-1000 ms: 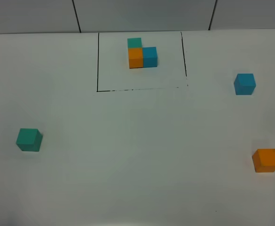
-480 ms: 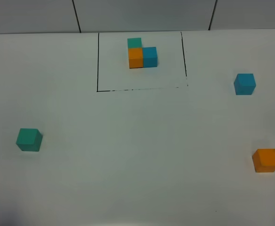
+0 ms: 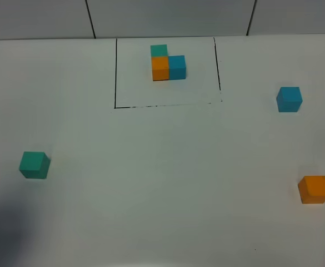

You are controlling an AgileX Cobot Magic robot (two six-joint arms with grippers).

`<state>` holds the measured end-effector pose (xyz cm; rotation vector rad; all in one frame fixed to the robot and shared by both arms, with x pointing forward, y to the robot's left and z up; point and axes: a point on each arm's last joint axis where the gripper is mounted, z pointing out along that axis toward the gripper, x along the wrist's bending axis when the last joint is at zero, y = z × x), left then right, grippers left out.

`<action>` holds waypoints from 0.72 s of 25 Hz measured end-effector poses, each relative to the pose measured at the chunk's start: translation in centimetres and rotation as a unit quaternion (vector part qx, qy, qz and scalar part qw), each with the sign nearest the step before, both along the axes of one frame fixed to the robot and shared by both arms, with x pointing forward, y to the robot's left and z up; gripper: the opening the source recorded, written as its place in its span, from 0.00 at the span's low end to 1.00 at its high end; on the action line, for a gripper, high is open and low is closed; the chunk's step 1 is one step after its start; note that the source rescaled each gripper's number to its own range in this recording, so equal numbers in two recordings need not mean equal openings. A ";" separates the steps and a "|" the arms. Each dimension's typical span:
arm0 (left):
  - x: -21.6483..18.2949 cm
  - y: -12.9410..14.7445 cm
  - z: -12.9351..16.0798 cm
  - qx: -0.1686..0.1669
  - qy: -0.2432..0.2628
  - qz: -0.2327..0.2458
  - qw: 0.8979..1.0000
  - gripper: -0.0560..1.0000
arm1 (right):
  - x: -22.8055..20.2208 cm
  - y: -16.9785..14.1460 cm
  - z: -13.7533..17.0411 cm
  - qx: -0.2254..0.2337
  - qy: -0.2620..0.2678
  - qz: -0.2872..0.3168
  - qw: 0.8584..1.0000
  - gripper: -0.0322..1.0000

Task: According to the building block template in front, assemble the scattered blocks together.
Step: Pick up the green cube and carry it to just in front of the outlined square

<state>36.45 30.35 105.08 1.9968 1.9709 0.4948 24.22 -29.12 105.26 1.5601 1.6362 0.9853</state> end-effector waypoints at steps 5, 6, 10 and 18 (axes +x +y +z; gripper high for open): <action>5.0 -0.1 -0.7 -0.003 0.073 0.009 0.997 0.70 | 0.0 0.0 0.0 0.000 0.000 0.000 1.000 0.75; 6.0 -0.1 -1.0 -0.003 0.086 0.009 0.996 0.70 | 0.0 0.0 0.0 0.000 0.000 0.000 1.000 0.75; 9.0 -0.3 -2.3 -0.014 0.126 0.007 0.992 0.70 | 0.0 0.0 0.0 0.000 0.000 0.000 1.000 0.75; 12.6 -0.4 -6.3 -0.014 0.178 0.006 0.984 0.70 | 0.0 0.0 0.0 0.000 0.000 0.000 1.000 0.75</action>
